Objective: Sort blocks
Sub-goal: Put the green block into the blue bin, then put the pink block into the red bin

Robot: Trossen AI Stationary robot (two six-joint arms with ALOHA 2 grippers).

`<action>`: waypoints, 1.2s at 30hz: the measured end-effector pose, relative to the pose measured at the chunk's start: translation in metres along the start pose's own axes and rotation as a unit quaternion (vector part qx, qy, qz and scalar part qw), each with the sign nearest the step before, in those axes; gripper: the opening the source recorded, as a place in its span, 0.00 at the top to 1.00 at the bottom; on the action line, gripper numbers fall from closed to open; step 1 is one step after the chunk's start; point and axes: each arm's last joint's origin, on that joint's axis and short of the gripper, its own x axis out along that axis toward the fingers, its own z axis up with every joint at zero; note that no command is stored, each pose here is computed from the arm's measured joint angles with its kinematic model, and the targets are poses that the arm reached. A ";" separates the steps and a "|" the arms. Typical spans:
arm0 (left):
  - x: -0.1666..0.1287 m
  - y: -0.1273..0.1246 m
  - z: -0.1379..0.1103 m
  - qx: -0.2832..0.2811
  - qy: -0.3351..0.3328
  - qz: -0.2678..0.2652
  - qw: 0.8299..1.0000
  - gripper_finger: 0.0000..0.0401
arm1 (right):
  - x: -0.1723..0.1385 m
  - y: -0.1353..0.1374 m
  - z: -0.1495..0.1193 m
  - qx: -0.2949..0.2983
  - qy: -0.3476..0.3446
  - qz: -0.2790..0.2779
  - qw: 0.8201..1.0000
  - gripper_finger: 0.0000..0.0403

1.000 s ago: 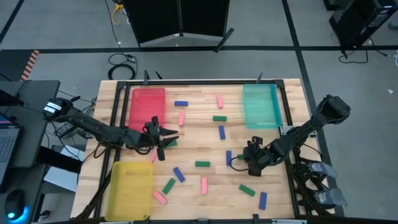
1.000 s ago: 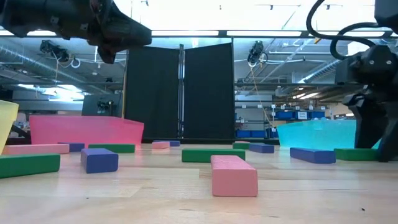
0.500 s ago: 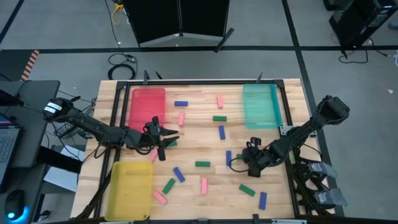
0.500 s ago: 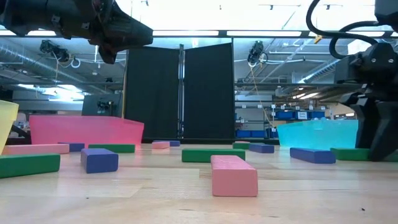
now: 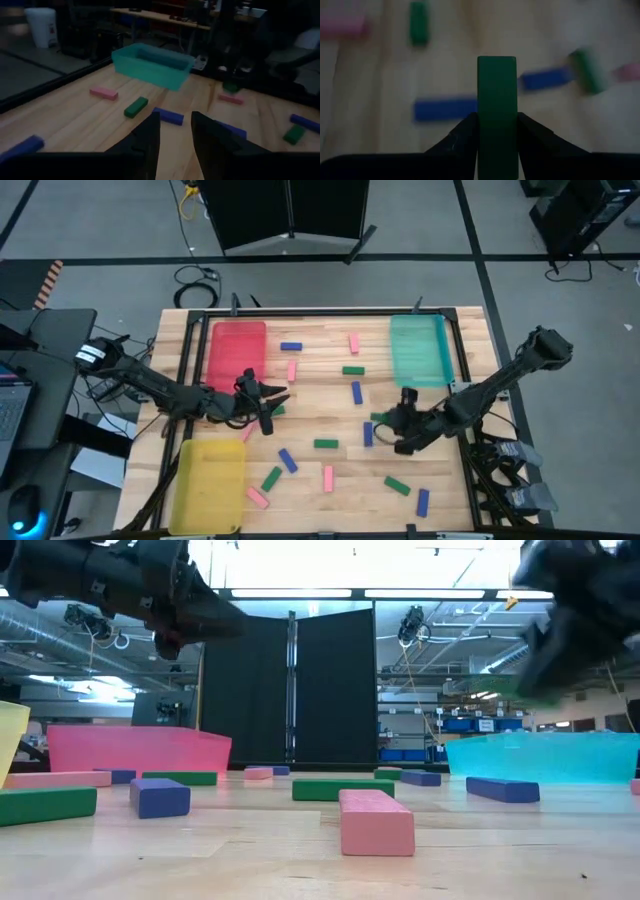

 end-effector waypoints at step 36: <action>0.130 0.042 0.020 -0.117 0.280 0.274 0.913 0.57 | -0.030 -0.131 -0.009 0.335 0.027 -0.346 0.876 0.23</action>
